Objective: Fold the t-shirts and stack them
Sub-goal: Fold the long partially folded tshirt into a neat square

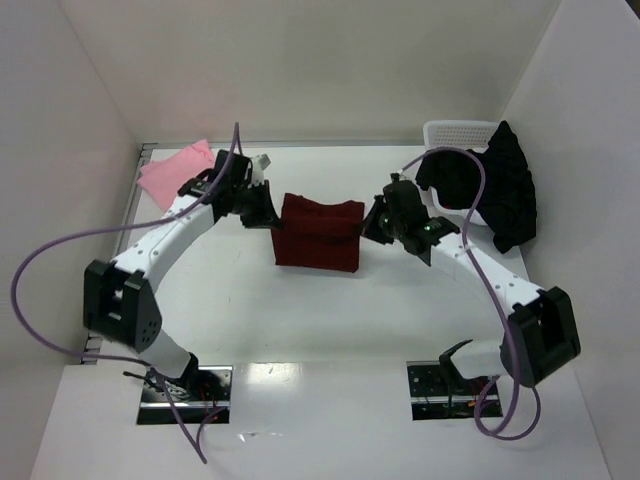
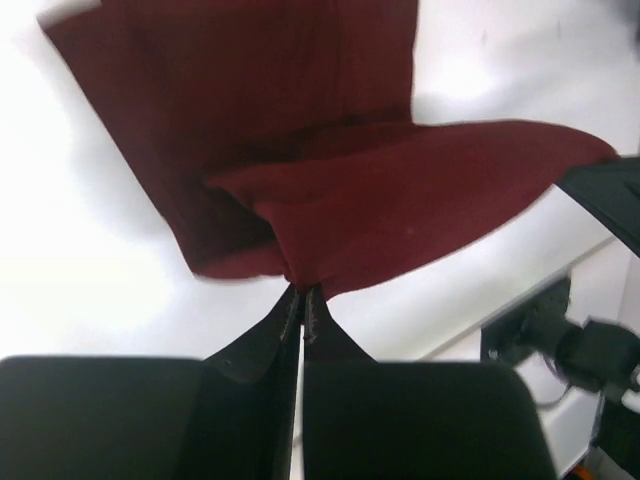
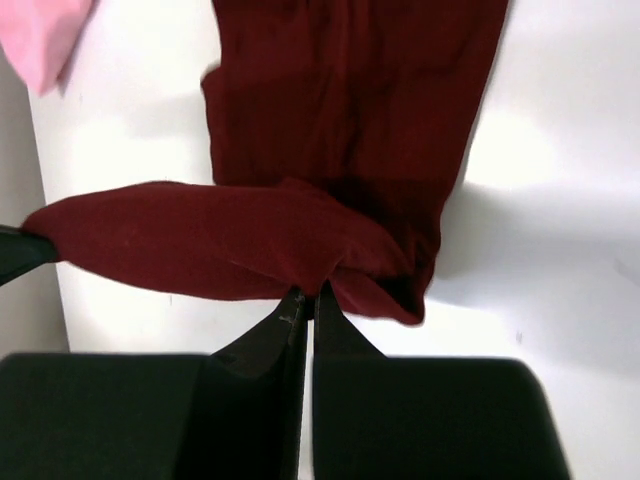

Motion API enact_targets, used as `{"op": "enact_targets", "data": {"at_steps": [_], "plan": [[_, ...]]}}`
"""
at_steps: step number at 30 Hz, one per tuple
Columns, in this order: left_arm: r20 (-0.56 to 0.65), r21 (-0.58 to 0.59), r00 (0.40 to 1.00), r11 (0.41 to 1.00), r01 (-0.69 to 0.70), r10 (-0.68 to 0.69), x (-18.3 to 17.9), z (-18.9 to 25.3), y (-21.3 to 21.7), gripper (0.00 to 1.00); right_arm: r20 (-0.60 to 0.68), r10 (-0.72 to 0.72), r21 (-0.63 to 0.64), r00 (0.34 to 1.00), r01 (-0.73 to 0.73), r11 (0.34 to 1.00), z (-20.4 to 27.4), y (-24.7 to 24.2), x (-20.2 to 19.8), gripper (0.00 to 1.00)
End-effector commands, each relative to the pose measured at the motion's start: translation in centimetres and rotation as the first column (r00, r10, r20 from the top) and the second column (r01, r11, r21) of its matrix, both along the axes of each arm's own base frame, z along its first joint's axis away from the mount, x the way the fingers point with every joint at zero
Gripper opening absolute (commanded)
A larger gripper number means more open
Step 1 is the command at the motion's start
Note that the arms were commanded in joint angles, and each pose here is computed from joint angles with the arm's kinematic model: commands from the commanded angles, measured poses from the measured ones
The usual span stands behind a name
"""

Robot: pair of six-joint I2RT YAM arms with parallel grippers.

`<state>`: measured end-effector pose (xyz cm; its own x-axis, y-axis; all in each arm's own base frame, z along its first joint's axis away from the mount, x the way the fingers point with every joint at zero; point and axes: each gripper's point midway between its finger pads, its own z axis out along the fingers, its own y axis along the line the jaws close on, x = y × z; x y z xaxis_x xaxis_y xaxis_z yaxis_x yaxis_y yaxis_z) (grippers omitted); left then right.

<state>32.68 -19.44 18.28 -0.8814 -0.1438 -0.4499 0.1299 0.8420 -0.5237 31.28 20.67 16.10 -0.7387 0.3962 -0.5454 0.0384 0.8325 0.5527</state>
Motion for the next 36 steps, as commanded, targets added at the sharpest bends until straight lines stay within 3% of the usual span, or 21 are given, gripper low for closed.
{"op": "enact_targets", "data": {"at_steps": [1,12,14,19,20,21,22,24,26,28,33,36], "plan": [[0.081,0.027,0.996,0.999,0.03,-0.032,4.4,0.6,0.0,0.0,0.147,-0.054,-0.028,0.988,0.059,0.998,3.0,-1.1,5.1,0.0],[0.094,0.045,0.996,0.999,0.008,-0.012,14.3,-1.6,0.1,0.0,0.236,-0.121,-0.06,0.964,0.139,0.988,3.5,-2.1,13.9,0.0],[0.124,0.037,0.992,0.999,-0.003,-0.002,16.0,-0.9,0.1,0.0,0.217,-0.113,-0.081,0.97,0.133,0.988,1.9,-2.1,15.5,0.0],[0.081,0.026,0.996,0.999,-0.043,0.04,19.3,-4.0,1.0,0.03,0.206,-0.095,-0.089,0.974,0.115,0.989,0.6,-1.9,20.0,0.14],[0.07,0.022,0.996,0.999,-0.05,0.048,19.6,-4.4,0.9,0.1,0.189,-0.094,-0.096,0.977,0.114,0.989,-0.2,-1.8,20.4,0.18],[0.047,0.018,0.998,0.999,-0.042,0.041,19.7,-5.6,0.7,0.28,0.174,-0.093,-0.103,0.98,0.112,0.988,-1.3,-1.6,21.1,0.28],[0.053,0.016,0.997,0.998,-0.052,0.051,20.3,-5.7,1.2,0.57,0.166,-0.092,-0.107,0.982,0.111,0.988,-1.9,-1.5,21.3,0.47],[0.044,0.013,0.997,0.998,-0.059,0.058,21.1,-6.8,1.0,0.63,0.14,-0.114,-0.117,0.984,0.131,0.985,-3.5,-2.0,21.9,0.55],[0.06,-0.005,0.994,0.995,-0.096,0.096,22.5,-6.1,1.9,0.76,0.134,-0.125,-0.103,0.983,0.139,0.985,-3.7,-2.2,22.5,0.74],[0.062,-0.012,0.991,0.993,-0.115,0.115,23.3,-6.2,2.4,0.76,0.141,-0.125,-0.1,0.982,0.14,0.985,-3.5,-2.0,22.9,0.81],[0.096,0.001,0.987,0.992,-0.127,0.126,23.5,-4.9,3.8,0.78,0.141,-0.093,-0.124,0.986,0.111,0.986,-3.8,-2.0,22.7,0.82],[0.056,-0.026,0.996,0.997,-0.066,0.068,21.4,-6.2,3.2,0.83,0.115,-0.077,-0.154,0.99,0.095,0.984,-5.3,-2.3,21.9,0.82]]}}
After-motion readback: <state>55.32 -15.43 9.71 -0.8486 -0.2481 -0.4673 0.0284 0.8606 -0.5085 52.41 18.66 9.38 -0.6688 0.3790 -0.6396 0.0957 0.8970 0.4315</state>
